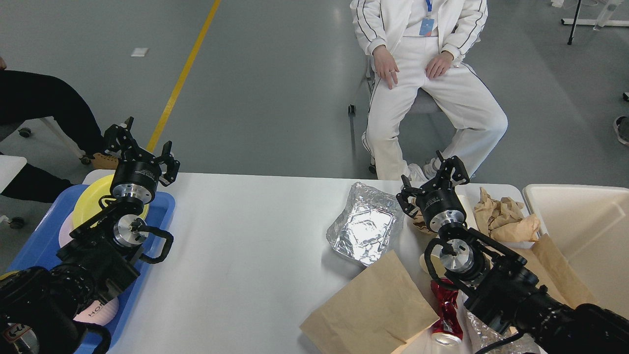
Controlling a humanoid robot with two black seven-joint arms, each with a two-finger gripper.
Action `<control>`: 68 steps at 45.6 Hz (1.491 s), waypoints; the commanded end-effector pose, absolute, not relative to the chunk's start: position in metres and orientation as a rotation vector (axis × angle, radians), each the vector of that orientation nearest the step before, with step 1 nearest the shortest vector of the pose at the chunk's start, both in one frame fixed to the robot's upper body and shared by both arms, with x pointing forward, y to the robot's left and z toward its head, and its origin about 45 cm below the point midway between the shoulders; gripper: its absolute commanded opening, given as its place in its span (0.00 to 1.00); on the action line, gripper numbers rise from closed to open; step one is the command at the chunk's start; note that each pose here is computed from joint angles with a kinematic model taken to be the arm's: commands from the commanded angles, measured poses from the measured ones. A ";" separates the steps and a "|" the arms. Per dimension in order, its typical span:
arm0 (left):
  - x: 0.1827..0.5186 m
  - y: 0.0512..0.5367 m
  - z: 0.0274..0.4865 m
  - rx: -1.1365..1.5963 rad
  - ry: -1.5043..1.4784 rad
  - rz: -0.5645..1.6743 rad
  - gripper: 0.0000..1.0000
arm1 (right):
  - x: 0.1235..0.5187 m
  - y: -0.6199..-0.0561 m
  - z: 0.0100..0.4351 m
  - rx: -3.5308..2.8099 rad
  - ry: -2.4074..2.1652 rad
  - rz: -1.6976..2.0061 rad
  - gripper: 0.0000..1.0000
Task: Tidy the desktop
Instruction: 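Move the right gripper out over the crumpled brown paper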
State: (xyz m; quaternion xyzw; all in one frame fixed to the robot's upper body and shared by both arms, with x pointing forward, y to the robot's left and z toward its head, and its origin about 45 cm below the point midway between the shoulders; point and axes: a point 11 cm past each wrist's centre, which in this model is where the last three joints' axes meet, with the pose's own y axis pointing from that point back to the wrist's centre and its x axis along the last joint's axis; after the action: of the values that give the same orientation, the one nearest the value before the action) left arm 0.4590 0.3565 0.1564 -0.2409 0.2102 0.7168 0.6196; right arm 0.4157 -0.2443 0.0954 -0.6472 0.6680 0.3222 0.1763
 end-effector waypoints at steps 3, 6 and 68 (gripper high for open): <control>0.459 0.357 0.156 -0.554 0.483 1.649 0.96 | 0.416 -0.243 0.095 -1.824 1.890 0.918 1.00; 0.459 0.357 0.156 -0.554 0.483 1.649 0.96 | 0.416 -0.243 0.095 -1.824 1.890 0.918 1.00; 0.459 0.357 0.156 -0.554 0.483 1.649 0.96 | 0.443 -0.347 0.145 -1.771 2.055 0.664 1.00</control>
State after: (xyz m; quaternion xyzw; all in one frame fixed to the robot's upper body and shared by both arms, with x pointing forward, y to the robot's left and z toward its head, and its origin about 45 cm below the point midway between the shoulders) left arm 0.4590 0.3565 0.1564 -0.2409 0.2102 0.7169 0.6196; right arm 0.4468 -0.3306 0.1503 -0.6361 0.7099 0.2405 0.1833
